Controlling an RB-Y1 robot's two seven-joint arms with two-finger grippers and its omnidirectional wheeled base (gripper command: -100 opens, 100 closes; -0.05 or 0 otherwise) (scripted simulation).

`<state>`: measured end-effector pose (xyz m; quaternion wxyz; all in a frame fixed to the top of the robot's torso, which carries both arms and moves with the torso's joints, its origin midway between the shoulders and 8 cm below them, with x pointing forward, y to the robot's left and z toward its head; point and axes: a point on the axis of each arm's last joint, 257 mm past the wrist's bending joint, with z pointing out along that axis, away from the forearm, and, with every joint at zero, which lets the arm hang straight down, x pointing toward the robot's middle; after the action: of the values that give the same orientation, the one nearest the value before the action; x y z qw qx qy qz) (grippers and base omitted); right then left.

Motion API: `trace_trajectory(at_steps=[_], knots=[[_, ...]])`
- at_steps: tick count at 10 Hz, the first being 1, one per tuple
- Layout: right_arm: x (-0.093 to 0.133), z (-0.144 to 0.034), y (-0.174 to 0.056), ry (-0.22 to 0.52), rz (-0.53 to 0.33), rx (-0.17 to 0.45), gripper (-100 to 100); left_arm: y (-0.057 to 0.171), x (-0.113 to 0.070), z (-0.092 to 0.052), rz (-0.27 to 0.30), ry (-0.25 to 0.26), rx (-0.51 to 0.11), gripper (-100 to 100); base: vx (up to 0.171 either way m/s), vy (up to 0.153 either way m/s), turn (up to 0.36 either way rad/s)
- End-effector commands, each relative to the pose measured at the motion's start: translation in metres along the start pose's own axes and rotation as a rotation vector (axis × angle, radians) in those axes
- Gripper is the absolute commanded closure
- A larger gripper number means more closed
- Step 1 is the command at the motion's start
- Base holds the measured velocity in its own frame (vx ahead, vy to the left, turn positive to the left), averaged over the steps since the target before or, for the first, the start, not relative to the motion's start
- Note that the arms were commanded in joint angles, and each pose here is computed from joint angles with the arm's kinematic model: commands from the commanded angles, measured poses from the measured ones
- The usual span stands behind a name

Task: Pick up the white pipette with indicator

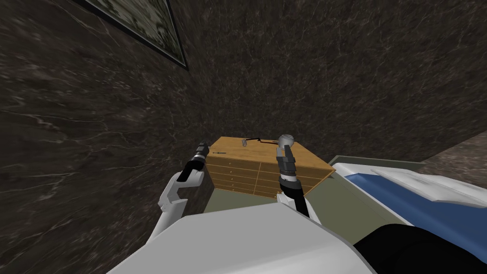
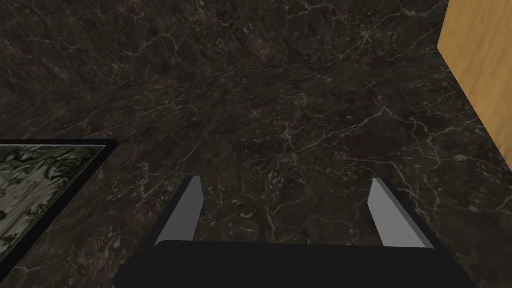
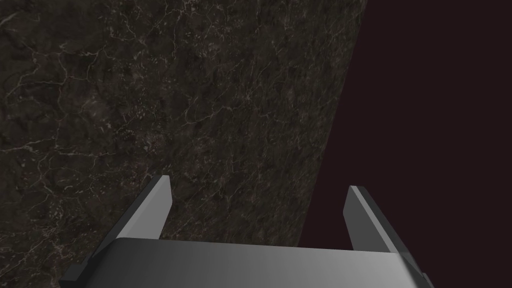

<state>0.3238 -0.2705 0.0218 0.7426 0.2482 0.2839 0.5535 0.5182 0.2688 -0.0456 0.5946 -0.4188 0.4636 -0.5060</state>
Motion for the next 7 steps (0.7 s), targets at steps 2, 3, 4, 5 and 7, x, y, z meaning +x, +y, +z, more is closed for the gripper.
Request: trace_trajectory(at_steps=[2,3,4,5,7], knots=[[0.000,0.000,0.000,0.000,0.000,0.000,0,0.016,0.000,0.011,0.009,-0.006,-0.067,-100,0.006,-0.027,-0.016],[0.000,0.000,0.000,0.000,0.000,0.000,0,0.023,-0.001,0.011,0.009,-0.009,-0.092,-100,0.004,-0.011,0.001],[0.000,0.000,0.000,0.000,0.000,0.000,0,0.026,-0.001,0.021,0.017,-0.011,-0.113,-100,0.009,-0.018,-0.024],[0.000,0.000,0.000,0.000,0.000,0.000,0,0.032,-0.002,0.020,0.017,-0.014,-0.136,-100,0.008,-0.019,-0.013],[0.000,0.000,0.000,0.000,0.000,0.000,0,0.041,-0.003,0.030,0.024,-0.019,-0.179,-100,0.005,-0.014,-0.010]])
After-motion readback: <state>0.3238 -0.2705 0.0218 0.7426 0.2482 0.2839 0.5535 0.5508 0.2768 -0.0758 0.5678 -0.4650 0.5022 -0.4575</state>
